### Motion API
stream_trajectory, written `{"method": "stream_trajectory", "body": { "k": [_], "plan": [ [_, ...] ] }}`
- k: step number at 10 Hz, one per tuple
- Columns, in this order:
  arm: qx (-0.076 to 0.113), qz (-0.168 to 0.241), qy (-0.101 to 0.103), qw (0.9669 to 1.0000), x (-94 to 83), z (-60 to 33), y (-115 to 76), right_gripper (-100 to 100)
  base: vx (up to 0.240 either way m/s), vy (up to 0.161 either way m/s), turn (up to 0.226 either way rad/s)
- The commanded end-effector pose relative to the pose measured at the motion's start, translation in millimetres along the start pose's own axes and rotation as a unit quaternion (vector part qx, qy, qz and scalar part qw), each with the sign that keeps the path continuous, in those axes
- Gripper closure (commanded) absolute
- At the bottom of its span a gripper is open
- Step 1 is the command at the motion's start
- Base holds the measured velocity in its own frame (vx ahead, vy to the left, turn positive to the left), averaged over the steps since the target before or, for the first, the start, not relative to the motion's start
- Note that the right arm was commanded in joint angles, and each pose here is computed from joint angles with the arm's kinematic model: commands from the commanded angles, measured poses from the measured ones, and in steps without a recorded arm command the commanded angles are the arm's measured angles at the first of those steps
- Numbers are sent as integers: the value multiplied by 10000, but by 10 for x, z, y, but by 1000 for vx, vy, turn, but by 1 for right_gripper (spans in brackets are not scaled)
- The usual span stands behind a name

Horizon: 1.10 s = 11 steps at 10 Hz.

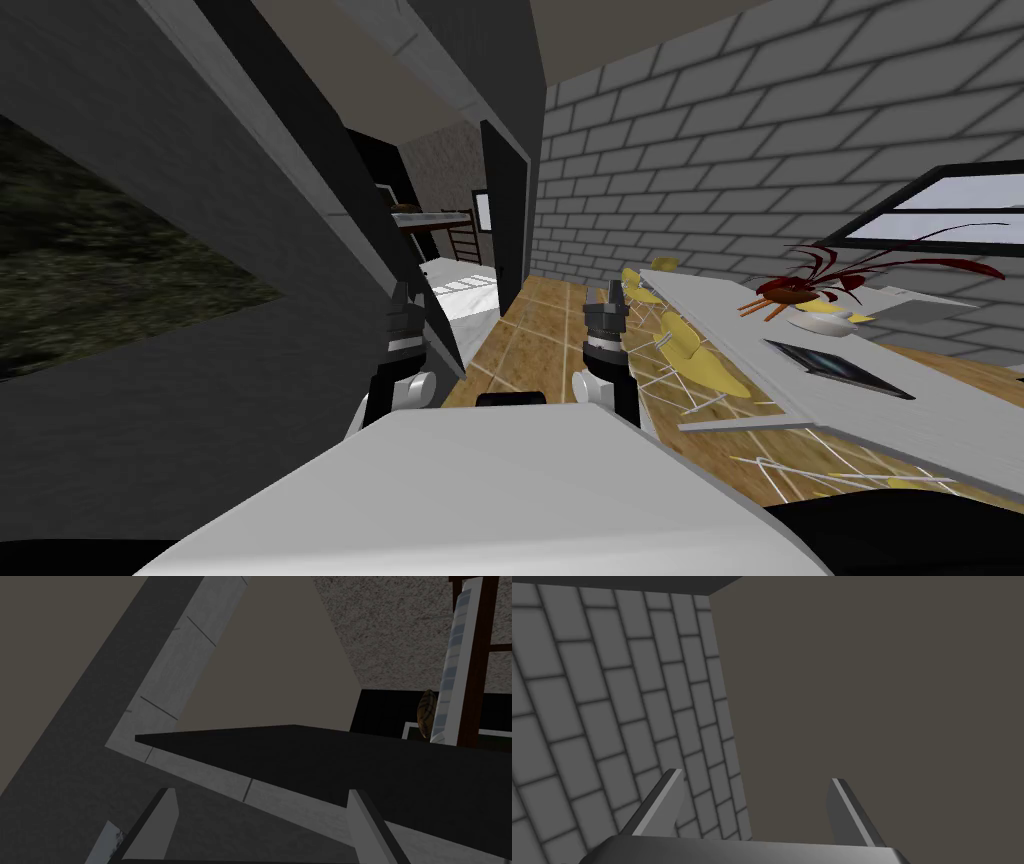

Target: Push the door open

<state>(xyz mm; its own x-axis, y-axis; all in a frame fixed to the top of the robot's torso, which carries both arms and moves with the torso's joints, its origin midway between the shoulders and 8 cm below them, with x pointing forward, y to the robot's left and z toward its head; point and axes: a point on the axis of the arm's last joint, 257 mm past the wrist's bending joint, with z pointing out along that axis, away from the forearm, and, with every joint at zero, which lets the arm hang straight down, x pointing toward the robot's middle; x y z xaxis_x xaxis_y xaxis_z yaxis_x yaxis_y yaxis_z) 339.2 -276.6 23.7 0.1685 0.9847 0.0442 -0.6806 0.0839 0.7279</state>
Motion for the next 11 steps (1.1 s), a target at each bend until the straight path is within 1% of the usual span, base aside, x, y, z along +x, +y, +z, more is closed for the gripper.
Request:
{"method": "stream_trajectory", "body": {
  "k": [1,2,6,9,11],
  "plan": [
    [63,97,125,9999,101,-17,-90,-100,98,81,-1],
    [79,121,151,9998,124,-21,-111,-100,172,-25,-7],
    [256,387,449,9979,398,-86,-346,-100,185,-47,2],
    [430,634,716,9945,664,-169,-555,-100,194,-36,-1],
    [545,788,889,9914,841,-234,-683,-100,207,-21,-2]
  ]
}}
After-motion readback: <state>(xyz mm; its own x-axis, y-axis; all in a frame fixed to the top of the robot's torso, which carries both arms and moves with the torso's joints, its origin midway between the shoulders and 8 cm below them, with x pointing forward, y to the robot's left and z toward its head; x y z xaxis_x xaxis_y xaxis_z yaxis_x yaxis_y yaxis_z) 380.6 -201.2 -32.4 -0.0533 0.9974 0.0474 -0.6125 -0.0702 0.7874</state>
